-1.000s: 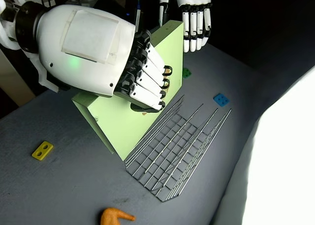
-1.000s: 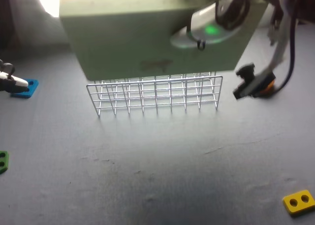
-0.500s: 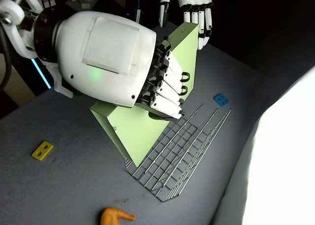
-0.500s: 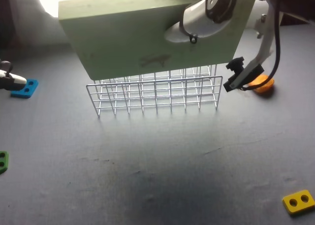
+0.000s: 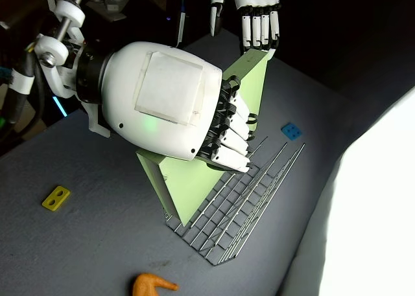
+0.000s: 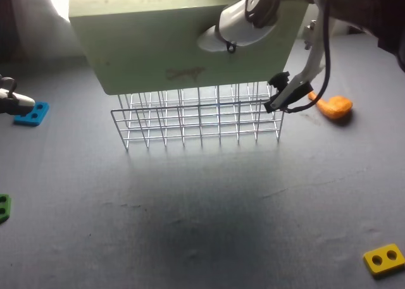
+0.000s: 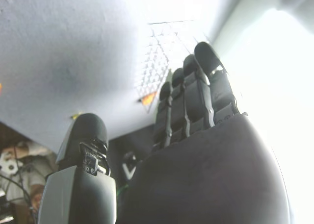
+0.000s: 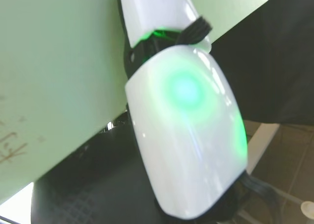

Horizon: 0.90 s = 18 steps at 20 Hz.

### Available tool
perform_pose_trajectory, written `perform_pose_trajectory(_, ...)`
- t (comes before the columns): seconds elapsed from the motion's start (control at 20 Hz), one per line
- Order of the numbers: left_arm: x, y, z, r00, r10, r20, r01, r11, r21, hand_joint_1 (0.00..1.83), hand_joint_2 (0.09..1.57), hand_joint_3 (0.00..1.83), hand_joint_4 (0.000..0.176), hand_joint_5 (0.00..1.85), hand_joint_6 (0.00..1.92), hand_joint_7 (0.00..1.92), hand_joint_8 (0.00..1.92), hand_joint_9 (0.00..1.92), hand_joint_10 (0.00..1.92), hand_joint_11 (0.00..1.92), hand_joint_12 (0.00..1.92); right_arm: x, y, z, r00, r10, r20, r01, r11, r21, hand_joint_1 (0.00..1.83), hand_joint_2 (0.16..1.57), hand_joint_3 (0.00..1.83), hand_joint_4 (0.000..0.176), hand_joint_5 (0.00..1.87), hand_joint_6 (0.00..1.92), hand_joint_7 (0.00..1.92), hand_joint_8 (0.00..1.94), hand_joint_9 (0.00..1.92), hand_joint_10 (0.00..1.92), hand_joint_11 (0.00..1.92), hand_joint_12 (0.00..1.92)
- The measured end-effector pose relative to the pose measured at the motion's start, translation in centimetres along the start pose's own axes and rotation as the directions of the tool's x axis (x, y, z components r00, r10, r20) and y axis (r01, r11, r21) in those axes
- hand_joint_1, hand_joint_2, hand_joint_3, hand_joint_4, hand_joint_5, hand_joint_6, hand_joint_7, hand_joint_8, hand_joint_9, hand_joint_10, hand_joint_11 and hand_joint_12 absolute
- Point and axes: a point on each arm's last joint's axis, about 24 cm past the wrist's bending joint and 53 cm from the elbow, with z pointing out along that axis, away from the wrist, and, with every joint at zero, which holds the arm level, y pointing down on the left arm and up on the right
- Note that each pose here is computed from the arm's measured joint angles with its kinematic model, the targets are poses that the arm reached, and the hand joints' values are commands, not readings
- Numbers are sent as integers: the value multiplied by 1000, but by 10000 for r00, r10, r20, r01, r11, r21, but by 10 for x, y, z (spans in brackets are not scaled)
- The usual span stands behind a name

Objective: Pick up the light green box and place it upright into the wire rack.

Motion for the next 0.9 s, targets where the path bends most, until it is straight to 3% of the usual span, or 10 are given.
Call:
perform_pose_trajectory(0.3, 0, 0, 0, 10000, 5, -6, -5, 10000, -5, 308, 1350, 2, 0, 123, 5, 170, 1, 183, 4, 0, 719, 1, 0, 2, 10000, 28, -8, -28, 10000, -13, 1349, 1196, 0, 0, 883, 1010, 814, 1316, 667, 1569, 475, 1868)
perform_pose_trajectory(0.4, 0, 0, 0, 10000, 5, -6, -5, 10000, -5, 310, 1346, 0, 0, 119, 3, 169, 0, 182, 3, 0, 723, 1, 2, 2, 10000, 45, -23, -45, 10000, -50, 1356, 1174, 0, 0, 981, 857, 840, 1297, 694, 1561, 488, 1888)
perform_pose_trajectory(0.6, 0, 0, 0, 10000, 5, -10, -5, 10000, -5, 314, 1354, 2, 0, 118, 2, 193, 5, 210, 9, 0, 790, -5, 12, -3, 9963, 847, -153, -850, 9963, -156, 1350, 1190, 3, 0, 905, 973, 812, 1323, 678, 1560, 511, 1874)
perform_pose_trajectory(0.75, 0, 0, 0, 10000, 9, -6, -9, 10000, -5, 305, 1352, 1, 0, 123, 2, 180, 2, 194, 0, 0, 739, -5, 18, -5, 9967, 799, -167, -804, 9964, -287, 1348, 1201, 1, 0, 865, 1024, 811, 1334, 664, 1576, 480, 1837)
perform_pose_trajectory(0.9, 0, 0, 0, 10000, 9, -10, -9, 10000, -5, 307, 1351, 1, 0, 117, 0, 175, 0, 194, 0, 0, 739, -2, 13, -5, 9980, 597, -206, -600, 9980, -176, 1349, 1199, 0, 0, 883, 985, 812, 1342, 664, 1572, 476, 1824)
